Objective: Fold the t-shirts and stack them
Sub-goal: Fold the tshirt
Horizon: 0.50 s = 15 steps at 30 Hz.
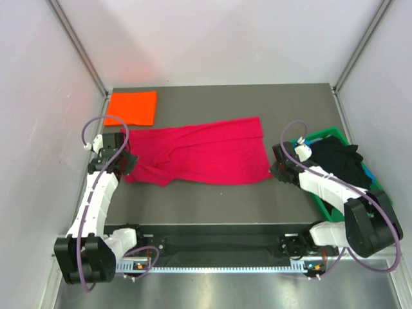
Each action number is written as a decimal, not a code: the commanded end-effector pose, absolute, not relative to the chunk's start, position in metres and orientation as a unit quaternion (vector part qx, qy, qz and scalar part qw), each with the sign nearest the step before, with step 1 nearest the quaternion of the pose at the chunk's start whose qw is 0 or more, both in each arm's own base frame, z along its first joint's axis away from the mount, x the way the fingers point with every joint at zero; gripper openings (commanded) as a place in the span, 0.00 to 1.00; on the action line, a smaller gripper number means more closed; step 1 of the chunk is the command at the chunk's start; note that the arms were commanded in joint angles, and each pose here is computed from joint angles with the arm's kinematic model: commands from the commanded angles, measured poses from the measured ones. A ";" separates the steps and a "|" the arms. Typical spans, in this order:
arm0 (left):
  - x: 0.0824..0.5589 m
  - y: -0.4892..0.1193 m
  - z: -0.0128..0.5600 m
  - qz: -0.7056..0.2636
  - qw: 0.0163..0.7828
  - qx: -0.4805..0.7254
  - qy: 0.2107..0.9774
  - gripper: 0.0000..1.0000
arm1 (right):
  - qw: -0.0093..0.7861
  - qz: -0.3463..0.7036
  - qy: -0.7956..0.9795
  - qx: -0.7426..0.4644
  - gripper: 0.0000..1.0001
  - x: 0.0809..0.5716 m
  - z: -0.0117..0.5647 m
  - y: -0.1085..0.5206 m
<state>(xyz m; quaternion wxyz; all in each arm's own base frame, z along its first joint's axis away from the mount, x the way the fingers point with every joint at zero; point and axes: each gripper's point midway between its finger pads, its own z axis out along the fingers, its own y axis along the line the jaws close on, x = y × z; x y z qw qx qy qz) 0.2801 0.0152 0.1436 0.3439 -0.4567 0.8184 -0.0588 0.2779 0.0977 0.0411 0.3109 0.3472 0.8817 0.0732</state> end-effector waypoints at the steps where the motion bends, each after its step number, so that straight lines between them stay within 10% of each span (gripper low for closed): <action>1: 0.304 0.022 0.163 -0.061 0.386 -0.450 0.803 0.00 | 0.372 0.093 0.868 0.317 0.00 0.309 0.080 0.106; 11: 0.316 0.025 0.156 -0.051 0.381 -0.451 0.805 0.00 | 0.367 0.079 0.876 0.303 0.00 0.317 0.084 0.106; 15: 0.315 0.019 0.153 -0.065 0.375 -0.451 0.807 0.00 | 0.315 0.083 0.878 0.352 0.40 0.296 0.077 0.109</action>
